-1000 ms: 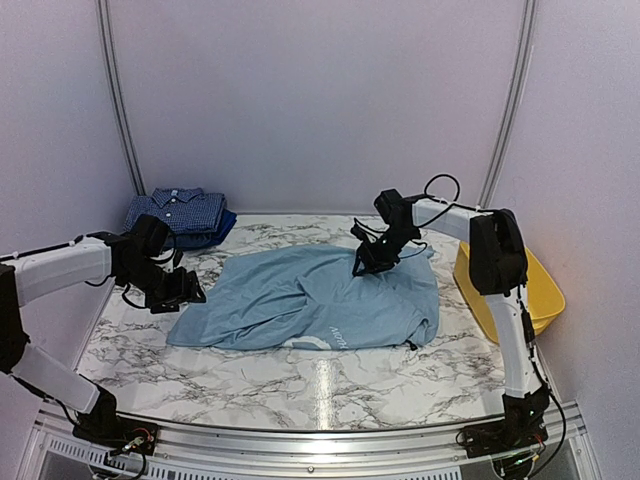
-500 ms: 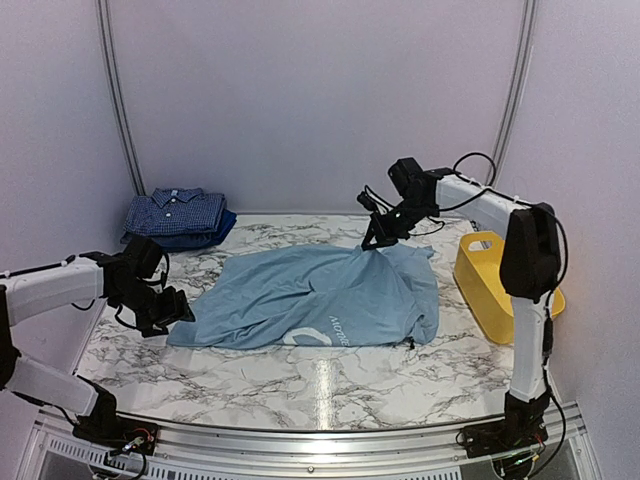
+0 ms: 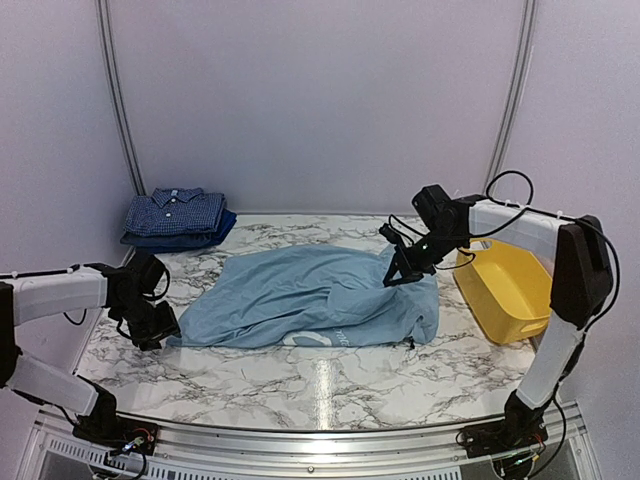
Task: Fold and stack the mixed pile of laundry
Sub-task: Flatten out the crumpled T-shirt at the center of the board.
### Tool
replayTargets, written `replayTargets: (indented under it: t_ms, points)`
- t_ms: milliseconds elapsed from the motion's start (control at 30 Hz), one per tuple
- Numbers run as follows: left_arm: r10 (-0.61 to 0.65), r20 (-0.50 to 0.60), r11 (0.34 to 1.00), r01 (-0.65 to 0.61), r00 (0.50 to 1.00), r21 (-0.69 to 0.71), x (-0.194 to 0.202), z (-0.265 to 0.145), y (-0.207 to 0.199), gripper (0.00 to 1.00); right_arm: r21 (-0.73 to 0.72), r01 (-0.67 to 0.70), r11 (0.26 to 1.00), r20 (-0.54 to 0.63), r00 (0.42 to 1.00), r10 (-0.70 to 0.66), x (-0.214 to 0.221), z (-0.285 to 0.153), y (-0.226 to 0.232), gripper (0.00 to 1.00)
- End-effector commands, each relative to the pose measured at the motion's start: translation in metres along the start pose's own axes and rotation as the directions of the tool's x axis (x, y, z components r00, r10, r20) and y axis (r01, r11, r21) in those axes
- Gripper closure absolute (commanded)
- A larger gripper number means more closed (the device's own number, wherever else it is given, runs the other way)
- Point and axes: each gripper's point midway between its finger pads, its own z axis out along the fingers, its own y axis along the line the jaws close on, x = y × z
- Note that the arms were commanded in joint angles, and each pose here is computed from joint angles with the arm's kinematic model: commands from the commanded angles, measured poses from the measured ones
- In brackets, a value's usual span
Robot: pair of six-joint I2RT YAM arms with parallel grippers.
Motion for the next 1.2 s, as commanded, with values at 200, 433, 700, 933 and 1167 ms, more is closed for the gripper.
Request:
replayTargets:
  t_ms: [200, 433, 700, 933, 1167]
  points:
    - [-0.027, -0.011, 0.996, 0.026, 1.0, -0.086, -0.009, 0.021, 0.006, 0.64, -0.046, 0.024, 0.999, 0.093, 0.995, -0.02, 0.003, -0.025, 0.027, 1.0]
    - [0.015, 0.119, 0.998, -0.022, 0.993, 0.06, -0.047, -0.025, -0.037, 1.0, -0.003, 0.041, 0.999, 0.212, 0.976, -0.039, -0.021, -0.061, 0.03, 1.0]
    - [0.046, 0.451, 0.929, -0.205, 0.891, 0.309, -0.139, -0.184, -0.128, 1.0, 0.16, 0.029, 0.987, 0.559, 0.821, -0.115, -0.121, -0.203, 0.022, 1.0]
    - [0.002, 0.661, 0.802, -0.396, 0.75, 0.448, -0.15, -0.333, -0.164, 1.0, 0.224, 0.202, 0.953, 0.781, 0.548, -0.3, -0.132, -0.335, 0.109, 1.0]
    - [-0.084, 0.769, 0.652, -0.549, 0.634, 0.523, -0.123, -0.449, -0.167, 1.0, 0.246, 0.305, 0.92, 0.878, 0.331, -0.344, -0.092, -0.418, 0.178, 1.0]
